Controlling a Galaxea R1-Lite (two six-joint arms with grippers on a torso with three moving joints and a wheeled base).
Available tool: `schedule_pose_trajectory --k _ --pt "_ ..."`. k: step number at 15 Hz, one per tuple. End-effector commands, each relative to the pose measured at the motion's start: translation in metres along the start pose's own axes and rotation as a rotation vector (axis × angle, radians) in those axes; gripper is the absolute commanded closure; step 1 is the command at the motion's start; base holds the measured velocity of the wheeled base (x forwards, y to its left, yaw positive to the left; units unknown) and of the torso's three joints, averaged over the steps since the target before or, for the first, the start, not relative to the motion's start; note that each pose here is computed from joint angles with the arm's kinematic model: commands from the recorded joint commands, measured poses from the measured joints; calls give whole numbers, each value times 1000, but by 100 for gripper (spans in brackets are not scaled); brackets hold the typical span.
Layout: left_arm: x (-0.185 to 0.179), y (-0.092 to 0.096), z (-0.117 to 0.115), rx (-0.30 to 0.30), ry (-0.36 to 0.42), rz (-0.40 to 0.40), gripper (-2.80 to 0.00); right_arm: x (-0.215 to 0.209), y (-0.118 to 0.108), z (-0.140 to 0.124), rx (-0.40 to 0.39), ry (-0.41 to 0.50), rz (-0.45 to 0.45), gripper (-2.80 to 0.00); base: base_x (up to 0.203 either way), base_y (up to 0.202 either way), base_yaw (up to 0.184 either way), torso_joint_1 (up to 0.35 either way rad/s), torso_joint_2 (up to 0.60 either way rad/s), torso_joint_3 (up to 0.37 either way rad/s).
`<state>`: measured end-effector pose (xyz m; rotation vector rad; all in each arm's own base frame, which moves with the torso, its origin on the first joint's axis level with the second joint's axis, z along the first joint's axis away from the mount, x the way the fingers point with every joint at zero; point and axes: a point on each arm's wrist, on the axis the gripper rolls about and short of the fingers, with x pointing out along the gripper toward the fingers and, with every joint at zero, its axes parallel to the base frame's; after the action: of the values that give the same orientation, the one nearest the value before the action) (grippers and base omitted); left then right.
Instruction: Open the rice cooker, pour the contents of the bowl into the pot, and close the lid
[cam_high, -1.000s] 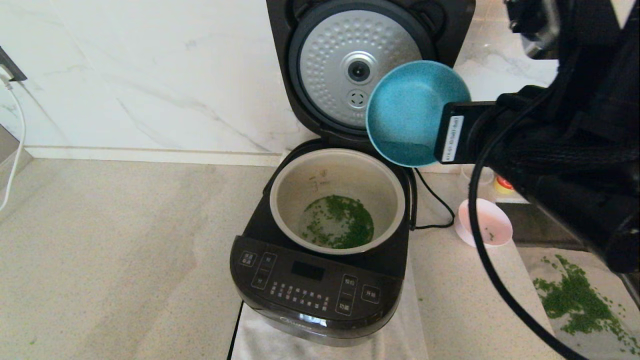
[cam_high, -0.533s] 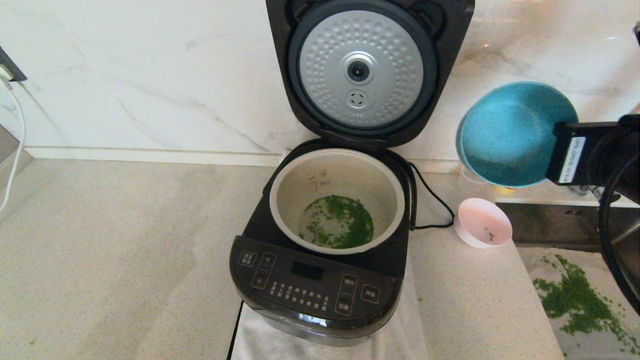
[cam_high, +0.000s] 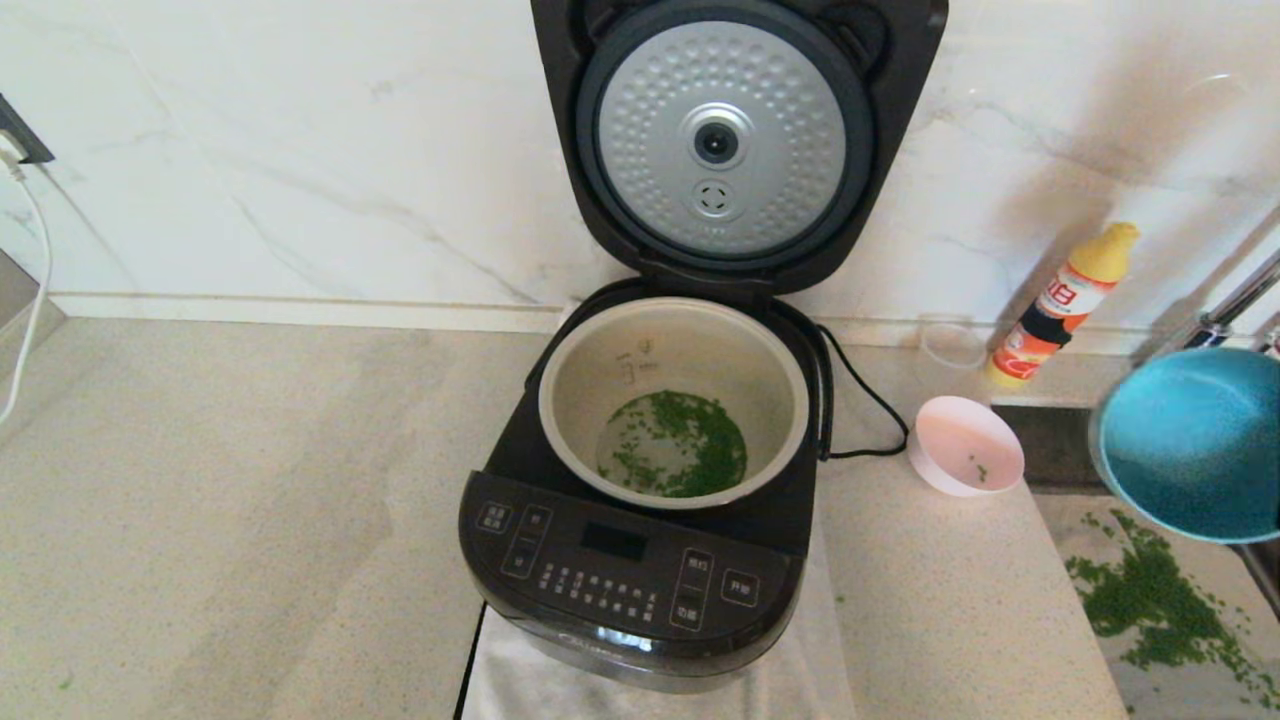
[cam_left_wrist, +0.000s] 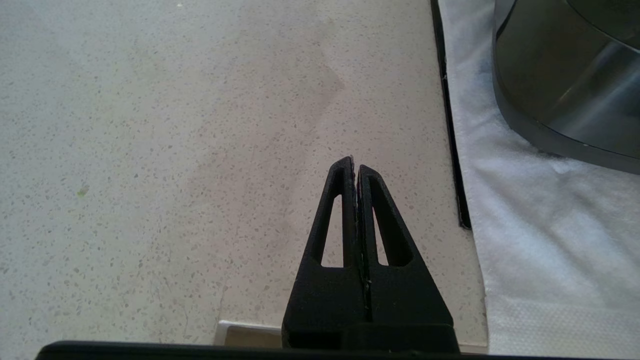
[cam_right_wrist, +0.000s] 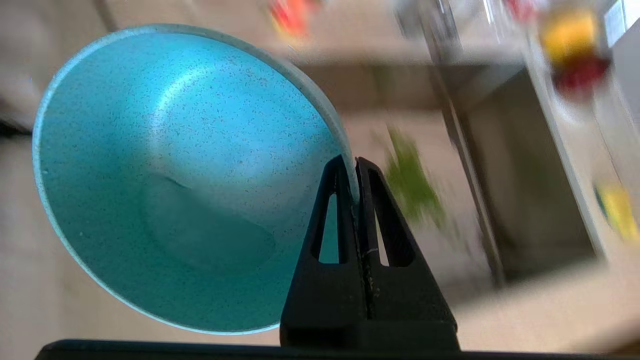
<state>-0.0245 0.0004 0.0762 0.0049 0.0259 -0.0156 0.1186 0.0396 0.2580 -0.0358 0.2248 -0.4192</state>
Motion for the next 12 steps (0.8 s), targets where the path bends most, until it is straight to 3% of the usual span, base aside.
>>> schedule_pose_trajectory --k 1,4,7,12 --pt "0 0 0 0 2 0 0 -11 -29 -16 30 92 -62 0 0 0 0 0 0 0" --pt "0 0 0 0 2 0 0 -21 -51 -41 60 266 -67 0 0 0 0 0 0 0" --pt "0 0 0 0 2 0 0 -20 -54 -77 100 458 -21 0 0 0 0 0 0 0" --pt "0 0 0 0 2 0 0 -4 -39 -114 122 723 237 0 0 0 0 0 0 0"
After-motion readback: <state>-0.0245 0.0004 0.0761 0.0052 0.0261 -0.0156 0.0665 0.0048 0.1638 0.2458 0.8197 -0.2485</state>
